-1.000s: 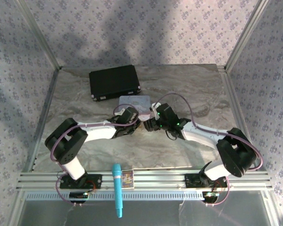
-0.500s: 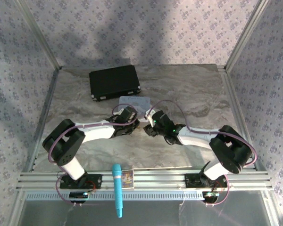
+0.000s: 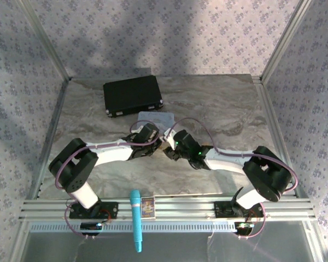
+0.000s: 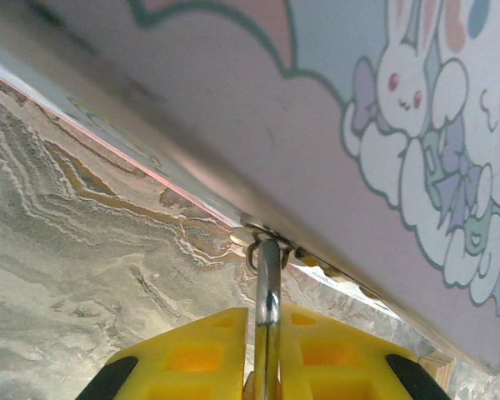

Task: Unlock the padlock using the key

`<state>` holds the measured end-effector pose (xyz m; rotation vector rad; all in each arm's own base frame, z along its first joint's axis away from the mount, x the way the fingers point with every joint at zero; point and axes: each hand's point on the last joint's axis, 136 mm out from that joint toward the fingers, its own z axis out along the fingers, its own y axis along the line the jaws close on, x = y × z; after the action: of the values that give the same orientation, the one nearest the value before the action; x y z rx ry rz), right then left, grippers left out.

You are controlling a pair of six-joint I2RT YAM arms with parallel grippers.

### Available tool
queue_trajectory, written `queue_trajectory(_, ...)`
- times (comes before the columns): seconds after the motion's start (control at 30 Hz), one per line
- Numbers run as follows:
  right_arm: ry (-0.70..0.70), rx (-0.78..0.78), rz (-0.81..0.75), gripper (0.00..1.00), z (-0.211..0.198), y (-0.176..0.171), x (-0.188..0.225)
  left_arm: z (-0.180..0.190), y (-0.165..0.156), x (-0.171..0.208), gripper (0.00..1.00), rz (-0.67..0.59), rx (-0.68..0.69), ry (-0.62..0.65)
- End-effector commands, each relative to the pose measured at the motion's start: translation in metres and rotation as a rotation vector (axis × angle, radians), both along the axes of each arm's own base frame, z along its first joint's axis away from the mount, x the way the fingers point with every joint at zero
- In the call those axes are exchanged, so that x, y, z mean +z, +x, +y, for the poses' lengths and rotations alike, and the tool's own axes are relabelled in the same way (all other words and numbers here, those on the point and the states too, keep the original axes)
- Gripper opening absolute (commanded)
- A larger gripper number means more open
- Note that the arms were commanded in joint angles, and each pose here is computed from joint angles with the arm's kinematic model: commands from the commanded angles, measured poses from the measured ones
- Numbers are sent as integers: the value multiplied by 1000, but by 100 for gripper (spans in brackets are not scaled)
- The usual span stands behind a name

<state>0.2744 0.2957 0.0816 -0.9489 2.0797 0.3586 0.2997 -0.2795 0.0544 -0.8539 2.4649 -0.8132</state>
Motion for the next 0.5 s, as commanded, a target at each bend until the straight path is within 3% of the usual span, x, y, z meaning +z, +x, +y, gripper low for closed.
queue_trajectory(0.0,32,72,23,46,13,-6,2,-3,4,16,0,-26,-1,-36)
queue_trajectory(0.27,5,70,37,46,16,0,-12,-4,3,19,0,-27,-4,-50)
queue_trajectory(0.47,19,62,33,38,19,5,-14,-6,1,20,0,-23,-5,-63)
